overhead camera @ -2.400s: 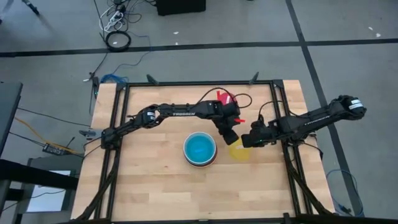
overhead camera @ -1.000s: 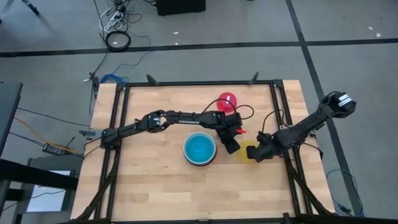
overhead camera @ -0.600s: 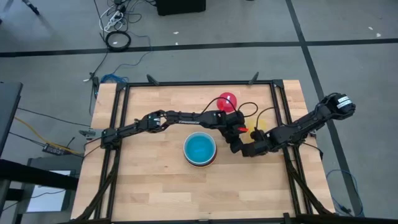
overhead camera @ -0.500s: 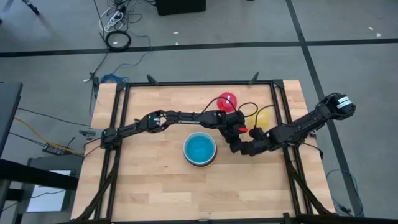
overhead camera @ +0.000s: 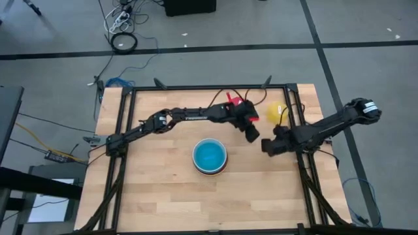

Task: Nest bowls inside each other
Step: Stack the pink bowl on top of the blue bowl

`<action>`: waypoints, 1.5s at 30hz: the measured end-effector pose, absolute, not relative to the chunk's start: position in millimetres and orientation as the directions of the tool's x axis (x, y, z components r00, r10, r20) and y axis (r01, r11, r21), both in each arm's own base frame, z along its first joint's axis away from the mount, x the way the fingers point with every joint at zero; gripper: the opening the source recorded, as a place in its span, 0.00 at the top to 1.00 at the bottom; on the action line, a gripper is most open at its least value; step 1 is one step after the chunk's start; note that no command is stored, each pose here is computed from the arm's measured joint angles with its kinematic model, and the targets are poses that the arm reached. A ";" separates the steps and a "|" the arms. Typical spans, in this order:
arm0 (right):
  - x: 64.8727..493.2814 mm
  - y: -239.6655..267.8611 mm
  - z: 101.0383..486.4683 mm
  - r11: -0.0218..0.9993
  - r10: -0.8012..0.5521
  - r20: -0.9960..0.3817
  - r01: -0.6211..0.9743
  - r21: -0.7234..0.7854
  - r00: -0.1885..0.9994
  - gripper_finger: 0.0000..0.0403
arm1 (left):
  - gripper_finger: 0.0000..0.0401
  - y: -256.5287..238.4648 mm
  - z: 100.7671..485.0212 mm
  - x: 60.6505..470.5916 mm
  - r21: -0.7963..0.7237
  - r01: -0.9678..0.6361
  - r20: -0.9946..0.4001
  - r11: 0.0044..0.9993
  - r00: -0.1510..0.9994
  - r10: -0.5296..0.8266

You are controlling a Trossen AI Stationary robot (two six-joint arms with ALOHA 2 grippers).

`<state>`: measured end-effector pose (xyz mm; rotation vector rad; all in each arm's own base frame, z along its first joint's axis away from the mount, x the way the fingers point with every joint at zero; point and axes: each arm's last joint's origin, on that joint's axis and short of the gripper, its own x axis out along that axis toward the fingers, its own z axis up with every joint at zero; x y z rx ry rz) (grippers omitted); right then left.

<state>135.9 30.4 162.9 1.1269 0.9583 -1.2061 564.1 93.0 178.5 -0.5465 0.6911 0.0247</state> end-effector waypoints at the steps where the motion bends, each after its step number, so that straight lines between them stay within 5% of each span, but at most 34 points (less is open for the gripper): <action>1: 136.2 26.9 165.6 -0.011 -0.213 -0.964 0.987 0.163 0.157 1.00 | 0.99 98.6 180.1 564.8 -0.464 -0.210 -0.596 0.860 0.793 -0.128; 13: 161.2 -12.8 192.7 0.039 -0.362 -0.876 0.944 0.328 0.319 1.00 | 0.99 148.4 215.6 542.8 -0.363 -0.318 -0.605 0.876 0.796 0.038; 20: 179.1 -41.7 183.1 0.049 -0.366 -0.872 0.943 0.329 0.323 1.00 | 0.99 191.1 232.4 504.2 -0.116 -0.542 -0.745 0.833 0.602 0.288; 34: 201.4 -64.2 175.9 0.111 -0.339 -0.835 0.900 0.422 0.433 1.00 | 0.99 238.4 198.1 494.3 -0.167 -0.562 -0.770 0.810 0.587 0.249; 45: 213.3 -67.4 203.2 0.192 -0.354 -0.795 0.870 0.453 0.492 1.00 | 0.99 236.5 166.2 498.6 -0.382 -0.476 -0.786 0.792 0.618 -0.008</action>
